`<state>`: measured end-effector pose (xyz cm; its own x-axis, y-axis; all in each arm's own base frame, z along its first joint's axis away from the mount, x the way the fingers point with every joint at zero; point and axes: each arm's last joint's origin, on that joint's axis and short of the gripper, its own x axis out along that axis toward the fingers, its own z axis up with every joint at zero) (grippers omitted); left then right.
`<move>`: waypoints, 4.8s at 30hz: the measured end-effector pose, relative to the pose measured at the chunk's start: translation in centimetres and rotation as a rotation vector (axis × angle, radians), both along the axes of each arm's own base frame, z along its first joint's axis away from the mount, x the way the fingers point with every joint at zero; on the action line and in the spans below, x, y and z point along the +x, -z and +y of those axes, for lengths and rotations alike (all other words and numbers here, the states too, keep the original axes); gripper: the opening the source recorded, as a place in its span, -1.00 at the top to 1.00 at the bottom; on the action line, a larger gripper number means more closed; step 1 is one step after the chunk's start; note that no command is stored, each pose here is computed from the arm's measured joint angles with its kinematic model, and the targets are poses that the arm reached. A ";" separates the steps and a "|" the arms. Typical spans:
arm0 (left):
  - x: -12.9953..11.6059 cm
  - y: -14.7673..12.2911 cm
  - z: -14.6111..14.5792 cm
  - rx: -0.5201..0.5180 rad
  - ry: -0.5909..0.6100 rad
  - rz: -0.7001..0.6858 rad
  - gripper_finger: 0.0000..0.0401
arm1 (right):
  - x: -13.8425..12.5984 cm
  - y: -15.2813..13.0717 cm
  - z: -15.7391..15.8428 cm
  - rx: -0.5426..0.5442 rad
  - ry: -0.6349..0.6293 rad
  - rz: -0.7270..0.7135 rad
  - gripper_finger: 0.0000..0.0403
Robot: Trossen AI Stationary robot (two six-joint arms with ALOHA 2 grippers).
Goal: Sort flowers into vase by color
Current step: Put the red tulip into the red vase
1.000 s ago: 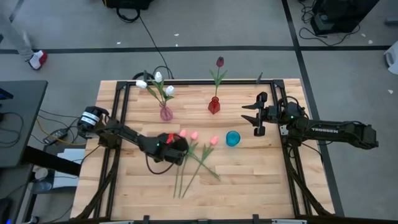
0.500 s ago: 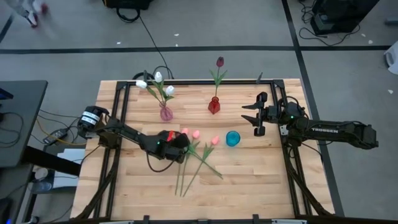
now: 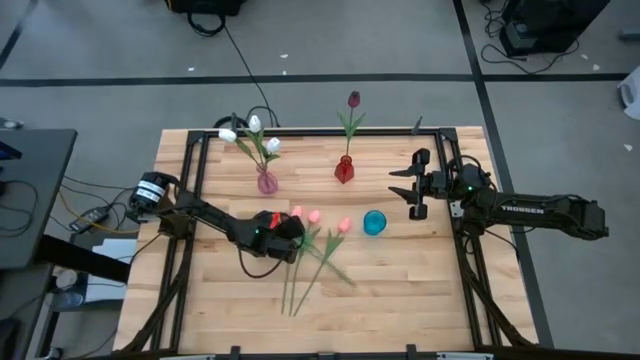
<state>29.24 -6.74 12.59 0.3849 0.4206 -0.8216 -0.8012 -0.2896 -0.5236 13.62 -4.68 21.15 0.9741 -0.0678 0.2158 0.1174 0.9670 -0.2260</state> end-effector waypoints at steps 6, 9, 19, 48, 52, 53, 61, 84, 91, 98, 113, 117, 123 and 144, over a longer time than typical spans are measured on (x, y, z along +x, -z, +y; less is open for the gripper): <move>0.5 -0.2 -0.9 0.002 0.063 -0.045 0.96 | 0.0 0.1 0.0 0.001 -0.010 0.008 0.07; 0.8 -0.5 -1.1 0.044 0.117 -0.072 0.95 | 0.0 0.1 0.1 -0.005 -0.040 0.011 0.07; 2.5 -4.4 -0.8 0.255 0.312 -0.080 0.93 | 0.0 0.0 0.1 -0.009 -0.038 0.003 0.07; 3.8 -5.9 1.1 0.385 0.717 0.105 0.31 | 0.0 0.0 0.0 -0.008 -0.034 0.005 0.07; 3.8 -5.7 1.3 0.293 0.779 0.093 0.14 | 0.0 0.1 0.0 -0.005 -0.034 0.012 0.07; 3.8 -5.7 1.2 0.264 0.777 0.089 0.12 | 0.0 0.1 0.0 -0.006 -0.034 0.012 0.07; 2.4 -4.8 1.3 0.081 0.659 0.177 0.16 | 0.0 0.1 0.0 -0.020 -0.021 0.012 0.07; 4.2 -4.8 2.7 0.160 0.555 0.042 0.20 | 0.0 0.1 0.0 -0.017 -0.021 0.015 0.07; 2.3 -5.5 2.6 0.091 0.547 0.146 0.20 | 0.0 0.1 0.0 -0.018 -0.016 0.016 0.07; 0.9 -5.2 2.4 0.036 0.524 0.271 0.20 | 0.0 0.1 -0.1 -0.018 -0.013 0.013 0.07; 1.9 -2.5 2.5 0.051 0.553 0.339 0.20 | 0.0 0.1 -0.1 -0.019 -0.013 0.010 0.07; 2.2 -1.9 2.6 0.074 0.566 0.352 0.20 | 0.0 0.1 0.0 -0.018 -0.013 0.010 0.07; 2.5 -1.7 2.6 0.127 0.572 0.355 0.25 | 0.0 0.1 0.0 -0.019 -0.013 0.011 0.07; 6.5 -11.1 2.4 0.536 0.833 0.249 0.92 | -0.2 0.2 -0.3 -0.006 -0.006 0.023 0.07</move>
